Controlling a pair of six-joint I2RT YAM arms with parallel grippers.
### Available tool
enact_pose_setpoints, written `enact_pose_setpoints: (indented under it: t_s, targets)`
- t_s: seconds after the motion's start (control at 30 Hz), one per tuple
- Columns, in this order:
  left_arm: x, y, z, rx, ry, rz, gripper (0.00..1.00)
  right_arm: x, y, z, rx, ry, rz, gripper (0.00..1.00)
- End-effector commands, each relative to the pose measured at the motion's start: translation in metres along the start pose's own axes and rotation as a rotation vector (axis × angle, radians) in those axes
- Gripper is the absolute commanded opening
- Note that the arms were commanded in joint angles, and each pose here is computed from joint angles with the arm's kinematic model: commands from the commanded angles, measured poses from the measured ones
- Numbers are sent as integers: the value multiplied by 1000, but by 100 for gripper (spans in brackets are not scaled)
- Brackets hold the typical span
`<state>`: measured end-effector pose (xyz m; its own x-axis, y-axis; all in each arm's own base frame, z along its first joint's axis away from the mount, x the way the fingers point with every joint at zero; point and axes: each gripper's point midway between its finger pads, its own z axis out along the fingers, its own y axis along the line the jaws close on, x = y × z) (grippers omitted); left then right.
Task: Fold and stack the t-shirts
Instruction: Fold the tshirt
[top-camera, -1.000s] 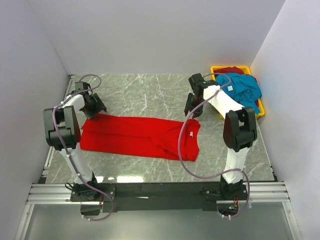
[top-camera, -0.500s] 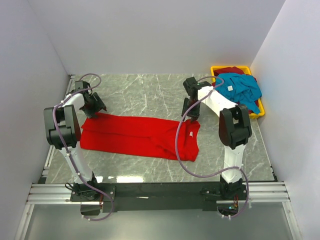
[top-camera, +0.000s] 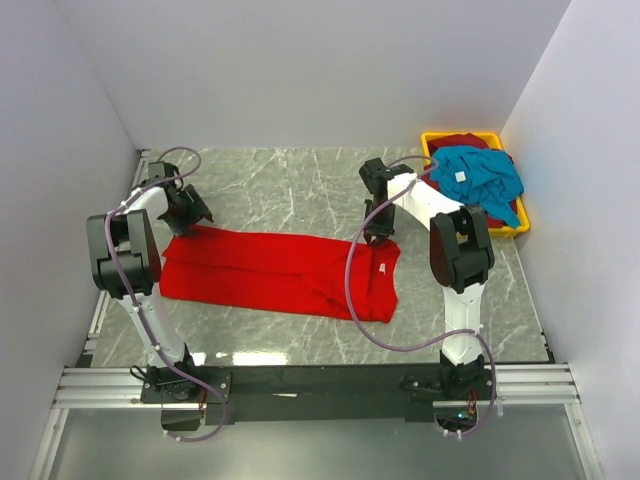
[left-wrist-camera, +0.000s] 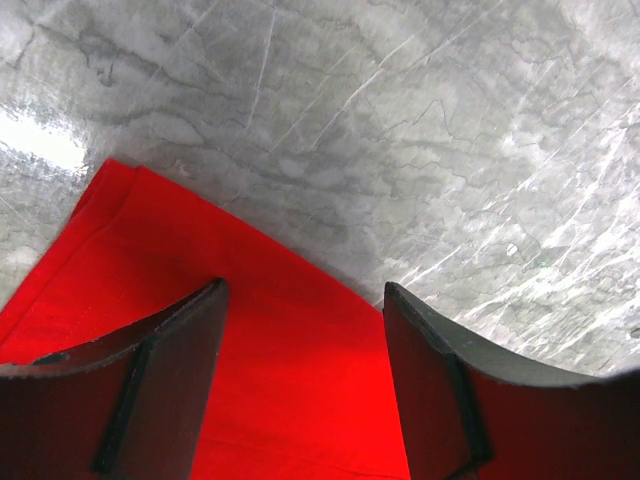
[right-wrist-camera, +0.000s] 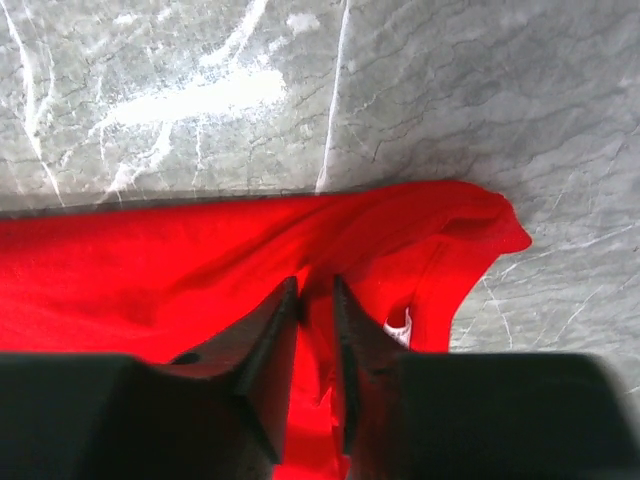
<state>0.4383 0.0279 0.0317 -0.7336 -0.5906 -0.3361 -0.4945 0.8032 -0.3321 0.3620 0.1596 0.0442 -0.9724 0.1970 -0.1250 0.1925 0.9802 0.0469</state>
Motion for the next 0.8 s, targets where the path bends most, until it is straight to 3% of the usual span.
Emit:
enact_pose_setpoints:
  t_s: [0.0, 0.1, 0.2, 0.57, 0.77]
  targets:
    - [2, 14, 9, -29, 8, -1, 70, -5, 1, -1, 15, -29, 7, 20]
    - [0, 15, 9, -30, 5, -3, 70, -8, 2, -5, -2, -52, 27, 7]
    - [-1, 20, 9, -36, 4, -14, 70, -10, 0, -7, -25, -66, 56, 0]
    - [-4, 38, 10, -65, -9, -45, 70, -34, -22, -28, -218, -201, 223, 0]
    - [-5, 38, 11, -64, -10, -45, 70, -52, -20, -26, -299, -230, 228, 0]
